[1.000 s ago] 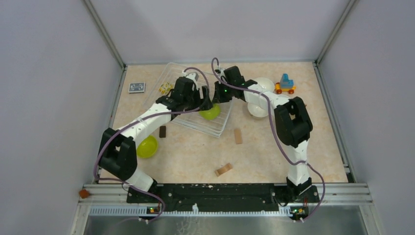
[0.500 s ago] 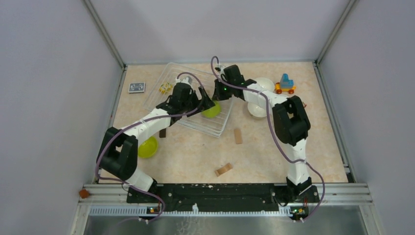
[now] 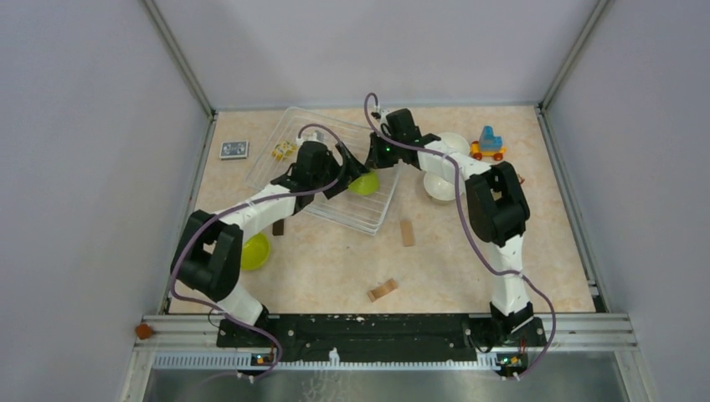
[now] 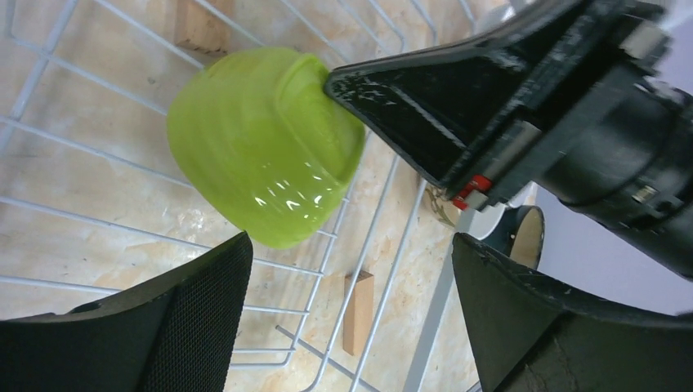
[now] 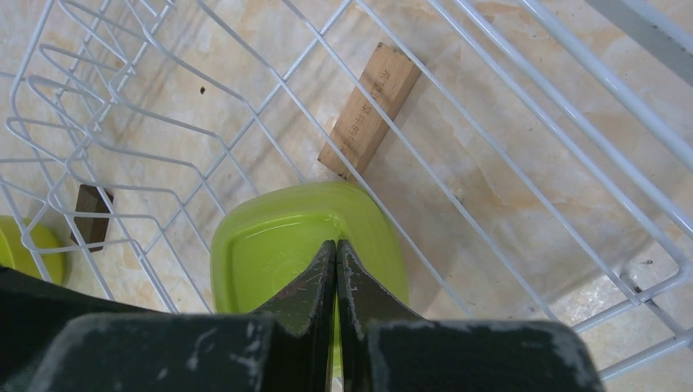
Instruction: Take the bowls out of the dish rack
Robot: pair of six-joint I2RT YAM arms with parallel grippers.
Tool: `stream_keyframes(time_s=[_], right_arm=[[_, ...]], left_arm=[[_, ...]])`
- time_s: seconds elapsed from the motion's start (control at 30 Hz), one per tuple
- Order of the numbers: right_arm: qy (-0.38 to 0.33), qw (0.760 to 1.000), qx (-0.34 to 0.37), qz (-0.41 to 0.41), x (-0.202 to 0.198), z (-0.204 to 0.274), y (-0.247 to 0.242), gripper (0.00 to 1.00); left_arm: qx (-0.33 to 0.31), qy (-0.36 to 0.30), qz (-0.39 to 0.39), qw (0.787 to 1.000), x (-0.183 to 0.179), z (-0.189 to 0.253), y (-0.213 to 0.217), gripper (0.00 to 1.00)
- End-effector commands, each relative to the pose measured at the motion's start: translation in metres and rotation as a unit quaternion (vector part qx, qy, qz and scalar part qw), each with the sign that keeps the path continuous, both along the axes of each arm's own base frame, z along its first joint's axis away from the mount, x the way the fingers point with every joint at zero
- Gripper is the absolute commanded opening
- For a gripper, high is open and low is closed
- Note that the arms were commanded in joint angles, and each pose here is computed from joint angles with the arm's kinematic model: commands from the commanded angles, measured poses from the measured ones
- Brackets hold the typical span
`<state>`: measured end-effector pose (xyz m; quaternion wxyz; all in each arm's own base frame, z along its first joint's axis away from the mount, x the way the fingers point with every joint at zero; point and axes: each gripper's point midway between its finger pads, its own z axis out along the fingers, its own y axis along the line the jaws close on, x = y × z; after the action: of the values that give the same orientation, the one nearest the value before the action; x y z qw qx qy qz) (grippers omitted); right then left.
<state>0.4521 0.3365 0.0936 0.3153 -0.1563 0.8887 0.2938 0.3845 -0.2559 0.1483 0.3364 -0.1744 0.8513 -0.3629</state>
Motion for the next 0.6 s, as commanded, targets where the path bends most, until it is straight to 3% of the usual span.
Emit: stream_keyframes(time_s=[0.0,0.3,0.57], right_arm=[[0.048,0.998,-0.034,0.013,-0.014,-0.036,-0.006,0.00],[0.045,0.998,-0.027,0.017,-0.014,-0.032,-0.004,0.00],[0.046,0.998,-0.025,0.019,-0.016,-0.033,-0.003,0.00]], left_arm=[[-0.017,0.022,0.036,0.999,0.013,-0.003,0.000,0.95],[-0.055,0.060,0.073,0.994,0.017,-0.017,-0.001,0.99],[-0.092,0.079,0.126,0.985,0.021,-0.026,0.006,0.91]])
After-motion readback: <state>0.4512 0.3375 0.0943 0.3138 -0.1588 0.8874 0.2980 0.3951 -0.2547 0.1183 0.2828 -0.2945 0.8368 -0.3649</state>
